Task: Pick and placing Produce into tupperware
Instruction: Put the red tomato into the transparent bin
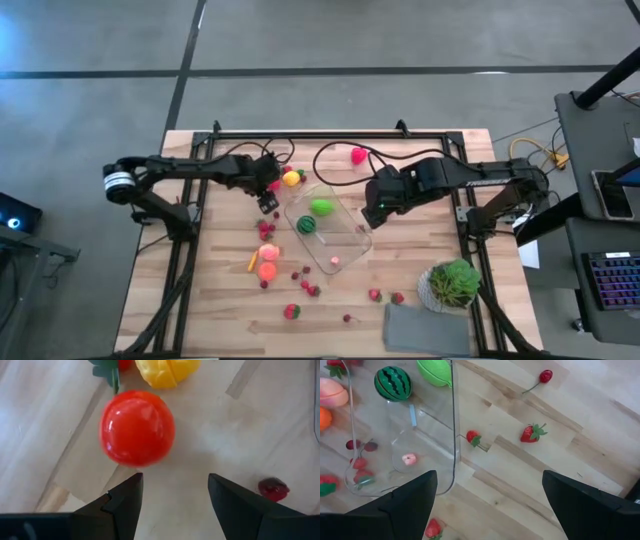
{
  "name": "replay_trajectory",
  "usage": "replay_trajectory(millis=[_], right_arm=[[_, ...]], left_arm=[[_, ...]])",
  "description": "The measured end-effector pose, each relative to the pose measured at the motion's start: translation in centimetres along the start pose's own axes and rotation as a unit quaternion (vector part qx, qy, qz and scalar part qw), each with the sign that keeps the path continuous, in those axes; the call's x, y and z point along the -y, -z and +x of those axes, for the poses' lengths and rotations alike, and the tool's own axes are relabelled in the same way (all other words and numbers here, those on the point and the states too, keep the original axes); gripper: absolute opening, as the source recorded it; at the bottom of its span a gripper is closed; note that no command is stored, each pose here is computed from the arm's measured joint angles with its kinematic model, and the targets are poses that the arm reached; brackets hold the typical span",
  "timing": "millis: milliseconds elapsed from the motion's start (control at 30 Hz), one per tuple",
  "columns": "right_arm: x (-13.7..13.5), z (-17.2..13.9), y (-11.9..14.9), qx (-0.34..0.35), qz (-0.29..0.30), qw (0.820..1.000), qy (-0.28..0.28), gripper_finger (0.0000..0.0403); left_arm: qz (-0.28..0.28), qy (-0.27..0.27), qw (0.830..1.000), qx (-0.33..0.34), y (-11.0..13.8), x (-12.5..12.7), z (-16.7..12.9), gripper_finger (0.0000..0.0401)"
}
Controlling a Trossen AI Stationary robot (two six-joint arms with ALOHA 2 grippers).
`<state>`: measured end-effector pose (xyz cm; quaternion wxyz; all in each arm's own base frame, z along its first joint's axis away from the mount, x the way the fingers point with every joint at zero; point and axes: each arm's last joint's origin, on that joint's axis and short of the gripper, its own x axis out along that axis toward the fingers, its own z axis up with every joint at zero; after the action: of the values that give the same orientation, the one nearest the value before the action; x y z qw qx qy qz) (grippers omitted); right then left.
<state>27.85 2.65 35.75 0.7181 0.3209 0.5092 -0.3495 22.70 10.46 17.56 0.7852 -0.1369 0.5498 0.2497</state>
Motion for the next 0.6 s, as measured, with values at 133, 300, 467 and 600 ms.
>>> replay_trajectory(millis=[133, 300, 467, 600], right_arm=[[0.0, 0.0, 0.0, 0.0, 0.0, 1.0, 0.0, 0.0354], [0.0, 0.0, 0.1, -0.009, -0.001, 1.0, -0.003, 0.0354], [0.0, 0.0, 0.1, -0.01, -0.006, 1.0, -0.001, 0.0354], [0.1, 0.0, 0.1, -0.011, -0.012, 1.0, 0.0, 0.0354]], left_arm=[[-0.001, -0.001, 1.0, 0.011, -0.2, 0.0, -0.2, 0.021], [-0.004, 0.005, 0.999, 0.052, -0.5, -0.1, -2.3, 0.0227], [-0.01, -0.018, 0.993, 0.113, -0.7, -0.5, -4.8, 0.0275], [0.02, -0.025, 0.99, 0.137, -0.7, -0.7, -5.5, 0.0311]])
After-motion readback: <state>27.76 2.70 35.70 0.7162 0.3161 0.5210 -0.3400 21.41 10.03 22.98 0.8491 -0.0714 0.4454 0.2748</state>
